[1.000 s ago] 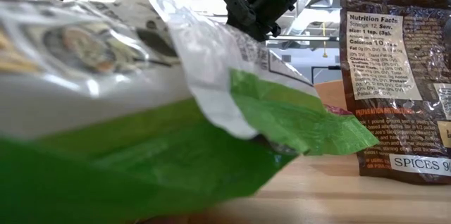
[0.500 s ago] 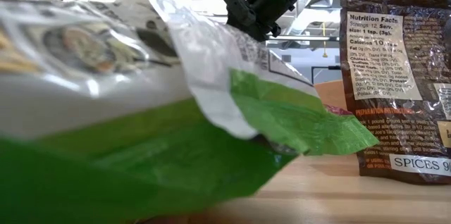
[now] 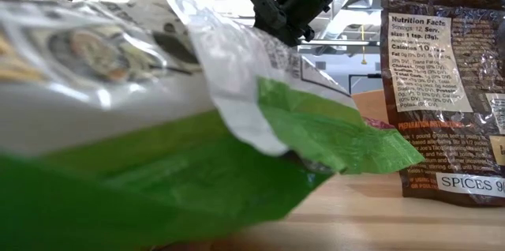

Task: Pick & Place Food Item
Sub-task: Put the black seasoning can into the blue bin

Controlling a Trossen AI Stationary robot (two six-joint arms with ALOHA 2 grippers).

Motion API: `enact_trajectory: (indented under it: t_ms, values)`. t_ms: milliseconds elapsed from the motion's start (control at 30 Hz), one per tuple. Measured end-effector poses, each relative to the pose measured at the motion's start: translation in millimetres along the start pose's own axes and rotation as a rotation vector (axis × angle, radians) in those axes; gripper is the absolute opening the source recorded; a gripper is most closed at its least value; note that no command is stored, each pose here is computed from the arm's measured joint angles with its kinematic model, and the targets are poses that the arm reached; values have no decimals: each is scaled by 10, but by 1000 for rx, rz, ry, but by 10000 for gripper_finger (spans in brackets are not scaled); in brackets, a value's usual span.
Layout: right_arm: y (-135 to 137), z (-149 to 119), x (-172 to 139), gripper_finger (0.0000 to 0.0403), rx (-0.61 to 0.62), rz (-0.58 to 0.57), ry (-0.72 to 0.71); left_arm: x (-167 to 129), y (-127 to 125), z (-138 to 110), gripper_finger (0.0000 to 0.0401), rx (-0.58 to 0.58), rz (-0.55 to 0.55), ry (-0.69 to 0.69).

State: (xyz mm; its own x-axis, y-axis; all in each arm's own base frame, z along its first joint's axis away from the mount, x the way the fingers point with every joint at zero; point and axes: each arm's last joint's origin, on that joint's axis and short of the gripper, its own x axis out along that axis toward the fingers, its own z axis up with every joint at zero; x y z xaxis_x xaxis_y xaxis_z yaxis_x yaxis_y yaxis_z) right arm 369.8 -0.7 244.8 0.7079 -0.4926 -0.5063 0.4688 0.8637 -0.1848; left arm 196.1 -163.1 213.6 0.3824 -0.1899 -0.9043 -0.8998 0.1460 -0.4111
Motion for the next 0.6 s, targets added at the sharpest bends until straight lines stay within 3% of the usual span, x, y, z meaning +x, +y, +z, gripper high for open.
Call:
enact_trajectory:
  t_ms: [433, 600]
  values:
    - [-1, 1, 0, 260, 0, 0, 0, 0, 8, 4, 163, 5, 9, -3]
    - [-1, 0, 0, 260, 0, 0, 0, 0, 6, 5, 168, 97, 5, -9]
